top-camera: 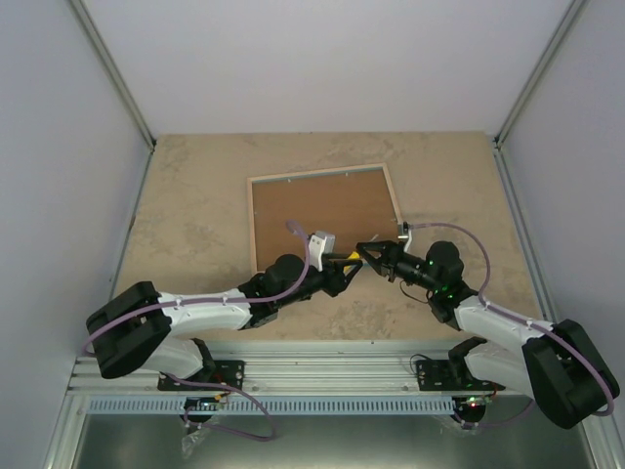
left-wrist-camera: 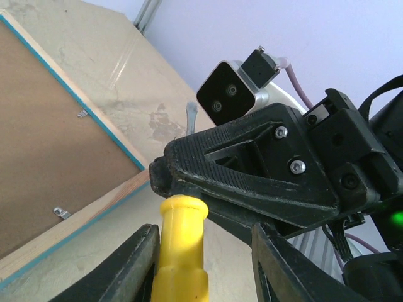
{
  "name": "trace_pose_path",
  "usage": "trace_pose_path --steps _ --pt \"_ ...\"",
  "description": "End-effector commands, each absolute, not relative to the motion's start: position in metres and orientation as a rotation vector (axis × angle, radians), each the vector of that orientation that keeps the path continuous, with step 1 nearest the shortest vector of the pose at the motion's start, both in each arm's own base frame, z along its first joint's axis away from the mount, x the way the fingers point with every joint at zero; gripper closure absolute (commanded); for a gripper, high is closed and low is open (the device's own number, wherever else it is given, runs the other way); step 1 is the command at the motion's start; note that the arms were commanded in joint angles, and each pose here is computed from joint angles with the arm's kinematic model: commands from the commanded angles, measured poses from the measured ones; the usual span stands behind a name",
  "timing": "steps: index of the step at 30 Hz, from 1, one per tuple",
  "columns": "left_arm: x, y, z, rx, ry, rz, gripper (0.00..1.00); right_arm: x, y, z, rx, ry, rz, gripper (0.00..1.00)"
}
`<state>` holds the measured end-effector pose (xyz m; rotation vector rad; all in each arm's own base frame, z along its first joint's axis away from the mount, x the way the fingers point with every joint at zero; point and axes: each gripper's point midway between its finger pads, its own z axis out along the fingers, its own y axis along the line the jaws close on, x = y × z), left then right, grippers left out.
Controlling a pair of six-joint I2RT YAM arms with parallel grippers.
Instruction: Take the photo out of the frame
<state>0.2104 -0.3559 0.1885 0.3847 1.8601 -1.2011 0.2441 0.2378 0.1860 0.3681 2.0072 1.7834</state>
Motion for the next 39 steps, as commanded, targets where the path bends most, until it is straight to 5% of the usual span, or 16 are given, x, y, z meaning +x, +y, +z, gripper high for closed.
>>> trace_pose_path --steps 1,12,18,25,39 --pt "0.208 -0.358 0.2 0.385 1.805 -1.238 0.59 0.242 0.238 0.191 0.363 1.978 1.801 0.99" --pt "0.207 -0.364 0.199 0.407 1.805 -1.256 0.79 0.242 0.238 0.191 0.362 1.976 1.806 1.0" --pt "0.208 -0.363 0.198 0.406 1.811 -1.242 0.98 0.242 0.239 0.188 0.342 1.99 1.781 0.97" --pt "0.221 -0.352 0.181 0.361 1.895 -1.161 1.0 0.253 0.233 0.186 0.23 2.022 1.624 0.67" --pt "0.262 -0.307 0.153 0.283 2.022 -1.072 1.0 0.338 0.162 0.161 -0.009 2.171 0.843 0.4"
